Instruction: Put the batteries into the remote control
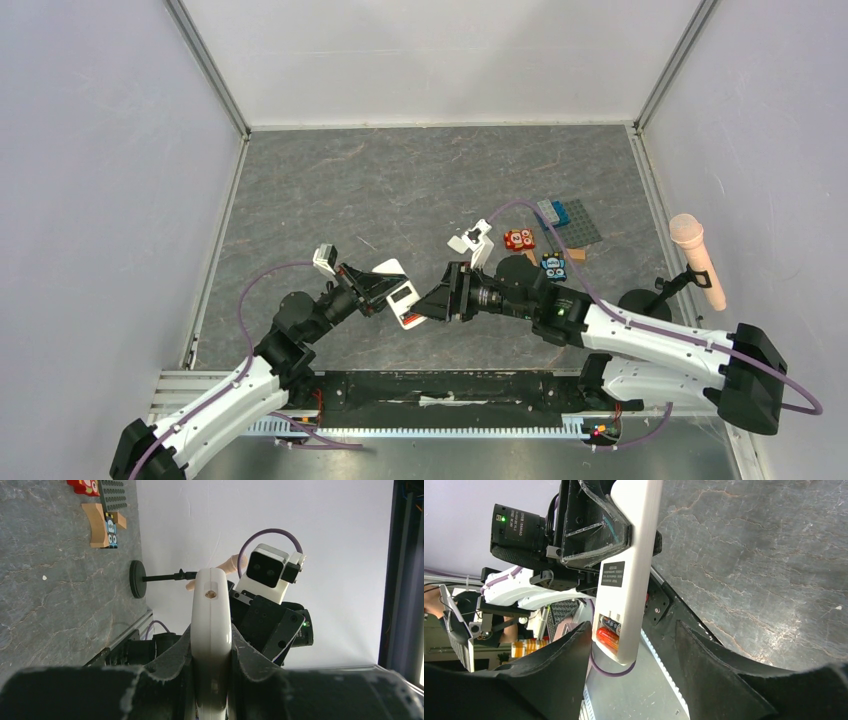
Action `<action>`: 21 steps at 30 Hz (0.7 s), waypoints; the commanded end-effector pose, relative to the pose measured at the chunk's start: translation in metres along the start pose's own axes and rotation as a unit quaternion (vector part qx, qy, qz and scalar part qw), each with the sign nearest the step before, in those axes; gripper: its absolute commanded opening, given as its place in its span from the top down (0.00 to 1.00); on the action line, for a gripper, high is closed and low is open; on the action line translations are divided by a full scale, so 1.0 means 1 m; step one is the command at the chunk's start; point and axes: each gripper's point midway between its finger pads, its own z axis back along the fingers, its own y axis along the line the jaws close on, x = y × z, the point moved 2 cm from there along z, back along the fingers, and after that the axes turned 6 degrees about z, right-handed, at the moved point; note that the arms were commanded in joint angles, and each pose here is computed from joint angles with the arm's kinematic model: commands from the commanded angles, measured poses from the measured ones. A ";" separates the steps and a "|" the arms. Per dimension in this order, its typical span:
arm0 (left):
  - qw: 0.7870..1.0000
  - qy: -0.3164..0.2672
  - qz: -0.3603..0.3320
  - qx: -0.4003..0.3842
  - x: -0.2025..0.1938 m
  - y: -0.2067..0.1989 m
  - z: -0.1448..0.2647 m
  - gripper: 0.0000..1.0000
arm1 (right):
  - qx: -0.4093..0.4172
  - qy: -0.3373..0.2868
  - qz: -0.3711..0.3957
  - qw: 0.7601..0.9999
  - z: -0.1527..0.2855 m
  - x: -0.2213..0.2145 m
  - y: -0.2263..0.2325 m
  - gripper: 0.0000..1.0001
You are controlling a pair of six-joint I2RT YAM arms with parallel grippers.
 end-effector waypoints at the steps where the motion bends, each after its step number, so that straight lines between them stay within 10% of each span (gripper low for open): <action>1: 0.999 0.003 -0.011 -0.041 -0.003 -0.023 0.000 0.98 | 0.032 -0.017 -0.013 0.999 0.002 0.005 0.012 0.35; 12: 0.999 0.005 -0.012 -0.053 -0.003 -0.035 -0.002 0.98 | 0.119 -0.028 -0.095 0.988 -0.003 0.009 0.040 0.41; 21: 0.998 0.008 -0.015 -0.063 -0.004 -0.040 -0.003 0.97 | 0.125 -0.020 -0.112 0.986 -0.010 0.004 0.042 0.71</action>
